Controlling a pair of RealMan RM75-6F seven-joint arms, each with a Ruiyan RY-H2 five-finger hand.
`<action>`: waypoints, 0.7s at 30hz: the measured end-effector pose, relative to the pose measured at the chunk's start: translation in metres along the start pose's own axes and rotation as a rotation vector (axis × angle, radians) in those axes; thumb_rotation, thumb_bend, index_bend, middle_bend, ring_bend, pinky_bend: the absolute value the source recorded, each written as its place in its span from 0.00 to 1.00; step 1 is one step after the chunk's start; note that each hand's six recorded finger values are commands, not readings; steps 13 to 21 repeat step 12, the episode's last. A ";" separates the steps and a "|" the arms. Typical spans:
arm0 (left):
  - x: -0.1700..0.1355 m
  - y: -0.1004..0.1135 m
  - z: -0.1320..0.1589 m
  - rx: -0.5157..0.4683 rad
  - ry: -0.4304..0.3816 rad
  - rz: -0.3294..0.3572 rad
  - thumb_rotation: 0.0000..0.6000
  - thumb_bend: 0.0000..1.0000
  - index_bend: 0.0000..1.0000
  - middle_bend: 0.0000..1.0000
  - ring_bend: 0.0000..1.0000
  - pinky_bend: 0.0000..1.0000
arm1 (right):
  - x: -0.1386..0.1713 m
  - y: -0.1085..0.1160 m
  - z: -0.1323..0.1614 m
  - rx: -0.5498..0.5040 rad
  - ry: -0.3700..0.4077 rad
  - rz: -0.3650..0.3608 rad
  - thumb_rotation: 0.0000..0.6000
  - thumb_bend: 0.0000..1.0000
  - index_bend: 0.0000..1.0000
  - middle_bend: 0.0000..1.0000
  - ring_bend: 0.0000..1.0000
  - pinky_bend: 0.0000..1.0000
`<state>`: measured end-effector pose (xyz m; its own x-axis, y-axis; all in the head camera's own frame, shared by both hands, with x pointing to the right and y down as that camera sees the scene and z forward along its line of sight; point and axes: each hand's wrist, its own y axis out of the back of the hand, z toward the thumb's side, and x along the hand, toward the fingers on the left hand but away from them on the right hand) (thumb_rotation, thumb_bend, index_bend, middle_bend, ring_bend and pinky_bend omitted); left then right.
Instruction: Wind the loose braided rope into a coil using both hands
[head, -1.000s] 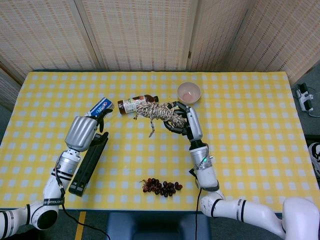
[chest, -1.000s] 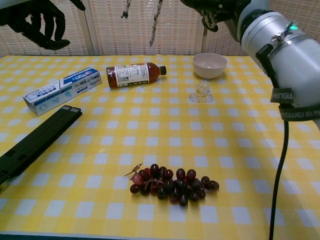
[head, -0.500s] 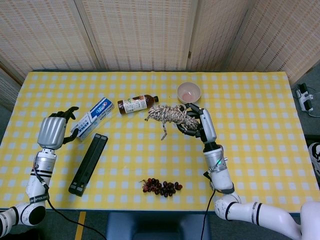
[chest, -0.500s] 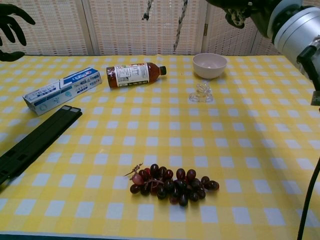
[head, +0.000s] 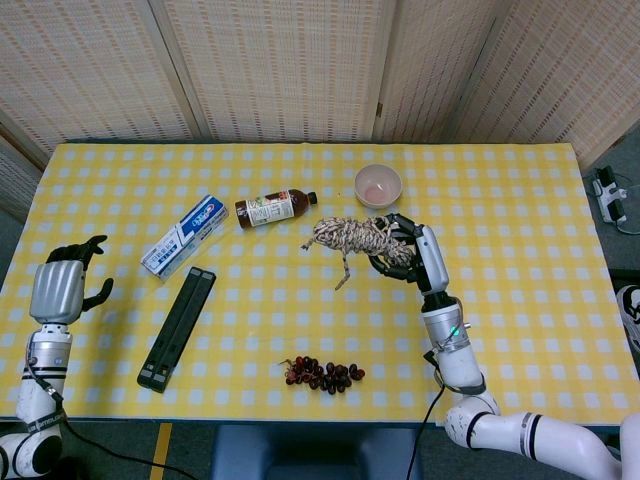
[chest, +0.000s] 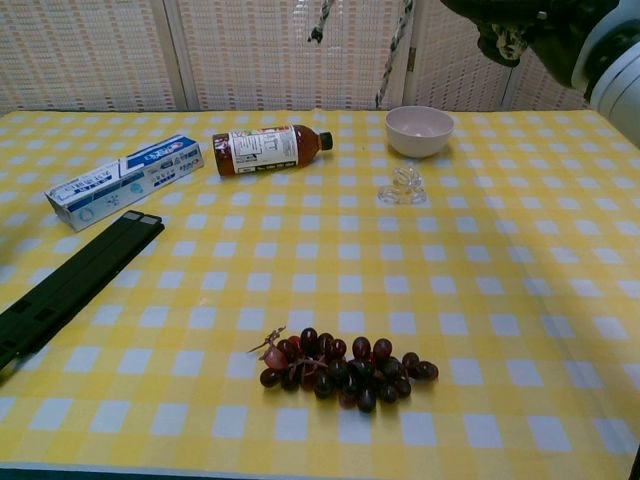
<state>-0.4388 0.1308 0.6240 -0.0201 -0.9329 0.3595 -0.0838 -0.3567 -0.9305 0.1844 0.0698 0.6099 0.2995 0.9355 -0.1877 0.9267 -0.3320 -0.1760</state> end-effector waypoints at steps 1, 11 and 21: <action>-0.007 -0.001 -0.004 -0.005 0.003 -0.010 1.00 0.37 0.22 0.35 0.28 0.26 | 0.001 0.001 -0.001 0.002 -0.002 0.002 1.00 0.66 1.00 0.86 0.98 0.90; -0.063 0.008 -0.011 -0.033 -0.008 -0.007 1.00 0.36 0.21 0.32 0.26 0.23 | 0.009 0.005 -0.009 -0.005 -0.026 0.010 1.00 0.66 1.00 0.86 0.99 0.90; -0.066 0.008 -0.011 -0.033 -0.009 -0.005 1.00 0.36 0.21 0.32 0.26 0.23 | 0.010 0.005 -0.009 -0.007 -0.027 0.010 1.00 0.66 1.00 0.86 0.99 0.90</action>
